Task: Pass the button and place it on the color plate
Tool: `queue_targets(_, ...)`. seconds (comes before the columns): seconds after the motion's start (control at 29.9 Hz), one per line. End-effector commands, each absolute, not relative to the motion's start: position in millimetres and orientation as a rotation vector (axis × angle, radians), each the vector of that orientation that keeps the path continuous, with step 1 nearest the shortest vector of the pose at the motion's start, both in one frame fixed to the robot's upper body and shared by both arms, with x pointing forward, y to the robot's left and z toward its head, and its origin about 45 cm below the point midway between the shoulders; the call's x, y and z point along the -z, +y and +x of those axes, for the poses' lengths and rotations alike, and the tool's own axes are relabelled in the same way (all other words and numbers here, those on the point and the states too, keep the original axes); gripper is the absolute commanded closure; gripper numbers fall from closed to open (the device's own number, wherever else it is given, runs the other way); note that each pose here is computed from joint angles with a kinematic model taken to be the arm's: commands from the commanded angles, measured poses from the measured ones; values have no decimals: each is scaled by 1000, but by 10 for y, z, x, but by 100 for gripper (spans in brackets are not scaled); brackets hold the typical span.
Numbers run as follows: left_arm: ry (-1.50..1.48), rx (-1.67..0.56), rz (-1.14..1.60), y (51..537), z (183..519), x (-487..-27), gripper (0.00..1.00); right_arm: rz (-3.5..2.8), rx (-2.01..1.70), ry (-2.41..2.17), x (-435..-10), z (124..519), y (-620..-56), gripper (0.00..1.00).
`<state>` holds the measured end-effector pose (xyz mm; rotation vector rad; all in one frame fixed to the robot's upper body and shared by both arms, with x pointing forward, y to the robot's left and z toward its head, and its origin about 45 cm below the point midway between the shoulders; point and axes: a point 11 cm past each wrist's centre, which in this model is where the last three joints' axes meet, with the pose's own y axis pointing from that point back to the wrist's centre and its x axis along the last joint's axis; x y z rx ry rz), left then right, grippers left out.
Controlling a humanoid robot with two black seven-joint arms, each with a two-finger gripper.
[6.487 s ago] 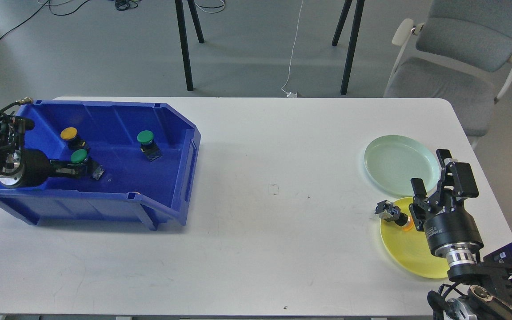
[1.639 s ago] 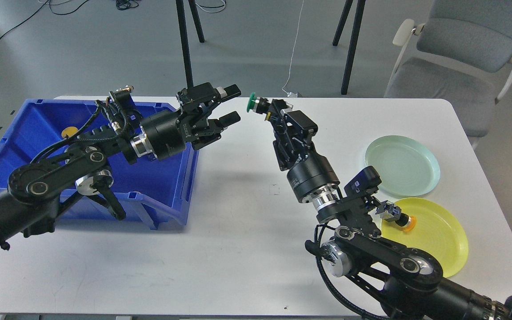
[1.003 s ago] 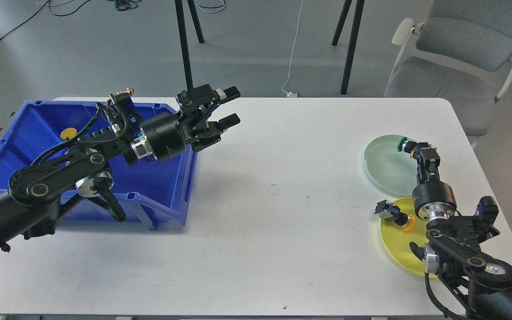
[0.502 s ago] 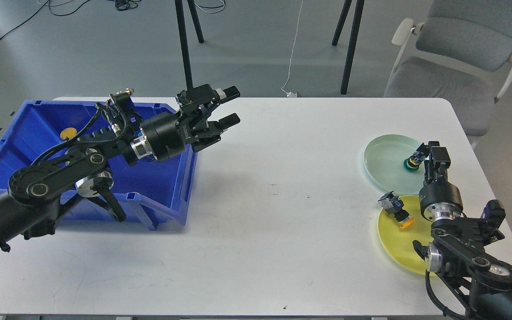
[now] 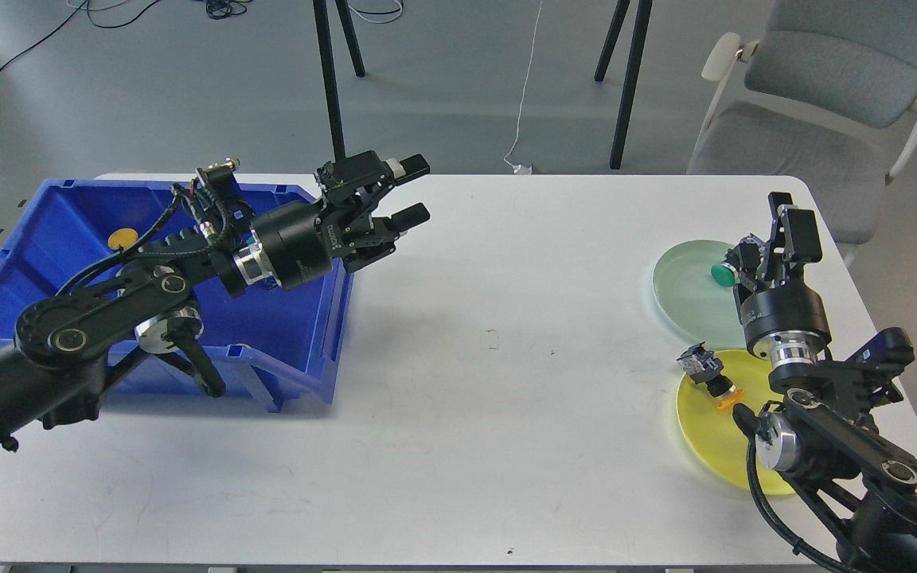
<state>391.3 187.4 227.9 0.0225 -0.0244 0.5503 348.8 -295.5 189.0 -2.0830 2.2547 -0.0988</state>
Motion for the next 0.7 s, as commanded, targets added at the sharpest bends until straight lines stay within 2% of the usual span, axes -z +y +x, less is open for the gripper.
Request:
queue_targets(0.0,-29,-582,-31,1907,3991,-2426,18,-2101,139,2067,-2351,3482,-2692,2)
queue_targets(0.2,-16,-710,-193,2199,4183,-2778,14,-2074,-2,1990,-2733,3599,-2760,2)
queue_targets(0.33,36,-855,-349,2574,4359,-2983,14,-2279,-40,1676,-2888,3595,-2655,2)
queue_targets(0.67,107,-1148,-529,3404,4634,-3023,9,-2631,-135,1073,-3028,3591,-2518,1)
